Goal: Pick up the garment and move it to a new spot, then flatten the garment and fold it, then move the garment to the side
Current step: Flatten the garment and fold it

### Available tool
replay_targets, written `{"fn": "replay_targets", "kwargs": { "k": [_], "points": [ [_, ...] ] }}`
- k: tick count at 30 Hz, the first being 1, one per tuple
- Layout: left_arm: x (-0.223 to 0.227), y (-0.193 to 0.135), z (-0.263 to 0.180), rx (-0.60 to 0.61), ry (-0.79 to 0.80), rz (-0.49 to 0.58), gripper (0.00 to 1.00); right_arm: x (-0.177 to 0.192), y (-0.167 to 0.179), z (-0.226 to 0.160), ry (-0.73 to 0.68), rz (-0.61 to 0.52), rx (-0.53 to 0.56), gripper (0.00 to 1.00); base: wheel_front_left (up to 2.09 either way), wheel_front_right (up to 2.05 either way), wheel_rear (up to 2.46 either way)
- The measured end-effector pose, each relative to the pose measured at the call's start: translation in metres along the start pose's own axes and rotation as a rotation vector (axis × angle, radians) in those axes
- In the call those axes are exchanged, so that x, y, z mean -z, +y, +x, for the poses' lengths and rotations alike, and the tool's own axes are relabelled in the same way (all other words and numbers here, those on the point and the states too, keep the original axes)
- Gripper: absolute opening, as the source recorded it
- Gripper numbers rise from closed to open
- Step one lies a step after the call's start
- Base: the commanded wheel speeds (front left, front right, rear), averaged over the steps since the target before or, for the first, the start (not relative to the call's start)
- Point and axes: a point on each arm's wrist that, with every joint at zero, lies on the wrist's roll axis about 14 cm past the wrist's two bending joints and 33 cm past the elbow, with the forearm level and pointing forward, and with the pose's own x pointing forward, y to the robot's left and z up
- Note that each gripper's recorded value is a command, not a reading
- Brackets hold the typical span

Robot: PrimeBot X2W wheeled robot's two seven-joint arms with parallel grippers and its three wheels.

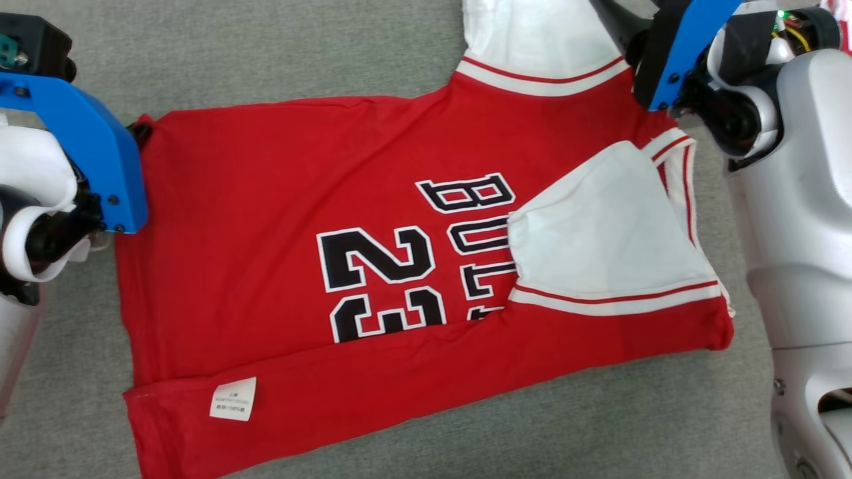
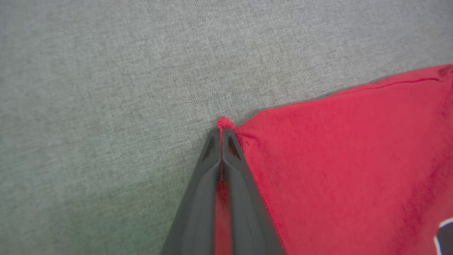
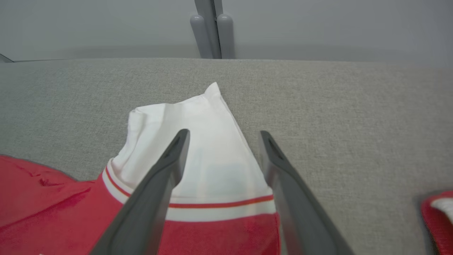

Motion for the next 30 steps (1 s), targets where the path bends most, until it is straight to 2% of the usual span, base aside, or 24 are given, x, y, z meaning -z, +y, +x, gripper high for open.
{"fn": "replay_targets", "kwargs": {
  "k": [8, 14, 21, 22, 23, 25, 30],
  "points": [
    [0.0, -0.014, -0.008, 0.043, -0.153, -0.034, 0.0, -0.006, -0.012, 0.024, 0.037, -0.016, 0.038, 1.0, 0.0, 0.0, 0.0],
    [0.008, -0.025, -0.015, 0.091, -0.254, -0.069, 0.0, -0.015, 0.001, 0.053, 0.042, -0.054, 0.024, 1.0, 0.0, 0.0, 0.0],
    [0.014, -0.026, -0.019, 0.105, -0.329, -0.107, 0.0, 0.022, 0.008, 0.085, 0.17, -0.062, 0.019, 1.0, 0.0, 0.0, 0.0],
    [0.015, -0.027, -0.019, 0.109, -0.336, -0.111, 0.0, 0.027, 0.009, 0.088, 0.186, -0.062, 0.016, 0.91, 0.0, 0.0, 0.0],
    [0.014, -0.024, -0.017, 0.102, -0.356, -0.122, 0.0, 0.031, 0.009, 0.093, 0.197, -0.062, 0.014, 0.0, 0.0, 0.0, 0.0],
    [0.011, -0.019, -0.016, 0.084, -0.382, -0.137, 0.0, 0.031, 0.008, 0.096, 0.194, -0.061, 0.016, 0.0, 0.0, 0.0, 0.0],
    [-0.003, -0.008, -0.019, 0.039, -0.486, -0.206, 0.0, 0.007, -0.003, 0.089, 0.069, -0.009, 0.028, 0.0, 0.0, 0.0, 0.0]
  ]
}}
